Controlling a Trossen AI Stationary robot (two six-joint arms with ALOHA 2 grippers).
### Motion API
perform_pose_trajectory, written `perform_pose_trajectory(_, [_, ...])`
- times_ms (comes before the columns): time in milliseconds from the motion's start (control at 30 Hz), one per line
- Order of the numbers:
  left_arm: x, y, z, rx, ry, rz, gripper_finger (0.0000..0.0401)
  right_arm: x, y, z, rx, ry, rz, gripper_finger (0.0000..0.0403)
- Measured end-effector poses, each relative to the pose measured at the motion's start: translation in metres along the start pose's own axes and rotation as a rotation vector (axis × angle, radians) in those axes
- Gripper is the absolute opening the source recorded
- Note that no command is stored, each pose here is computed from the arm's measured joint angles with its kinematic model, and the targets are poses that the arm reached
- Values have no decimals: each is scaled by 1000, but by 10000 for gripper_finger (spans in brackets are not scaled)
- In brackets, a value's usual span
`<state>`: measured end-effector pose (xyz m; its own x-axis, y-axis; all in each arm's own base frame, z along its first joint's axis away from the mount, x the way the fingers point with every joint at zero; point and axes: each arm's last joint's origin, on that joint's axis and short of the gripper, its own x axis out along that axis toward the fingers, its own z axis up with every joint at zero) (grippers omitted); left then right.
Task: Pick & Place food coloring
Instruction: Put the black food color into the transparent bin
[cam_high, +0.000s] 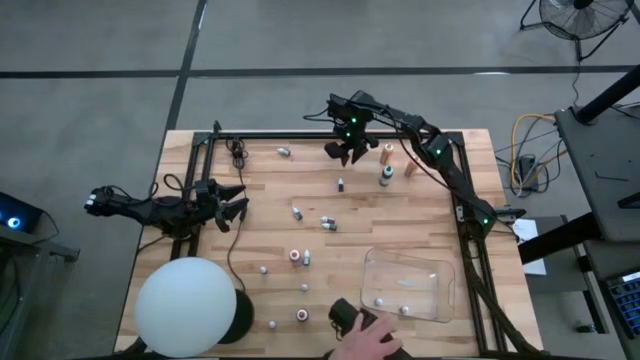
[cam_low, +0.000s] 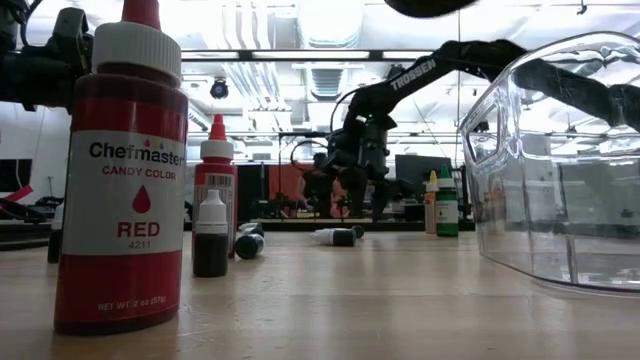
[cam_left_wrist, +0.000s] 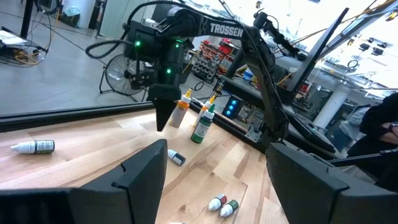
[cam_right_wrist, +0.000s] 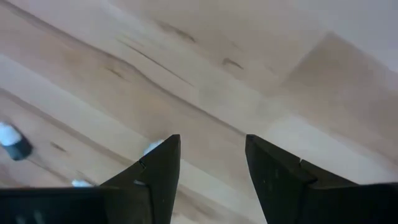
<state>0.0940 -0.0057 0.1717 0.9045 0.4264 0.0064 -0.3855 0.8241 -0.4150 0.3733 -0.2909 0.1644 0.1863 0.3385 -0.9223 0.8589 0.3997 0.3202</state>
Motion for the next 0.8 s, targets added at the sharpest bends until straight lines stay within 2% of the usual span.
perform_pose_trajectory(233, [0, 0, 0, 0, 0, 0, 245, -6, 3, -12, 6, -96, 56, 205])
perform_pose_trajectory(533, [0, 0, 0, 0, 0, 0, 245, 1, -3, -46, 187, -212, 151, 257])
perform_pose_trajectory(700, [0, 0, 0, 0, 0, 0, 245, 13, 7, -52, 231, -255, 241, 267])
perform_pose_trajectory(800, [0, 0, 0, 0, 0, 0, 245, 21, 6, -55, 264, -231, 229, 266])
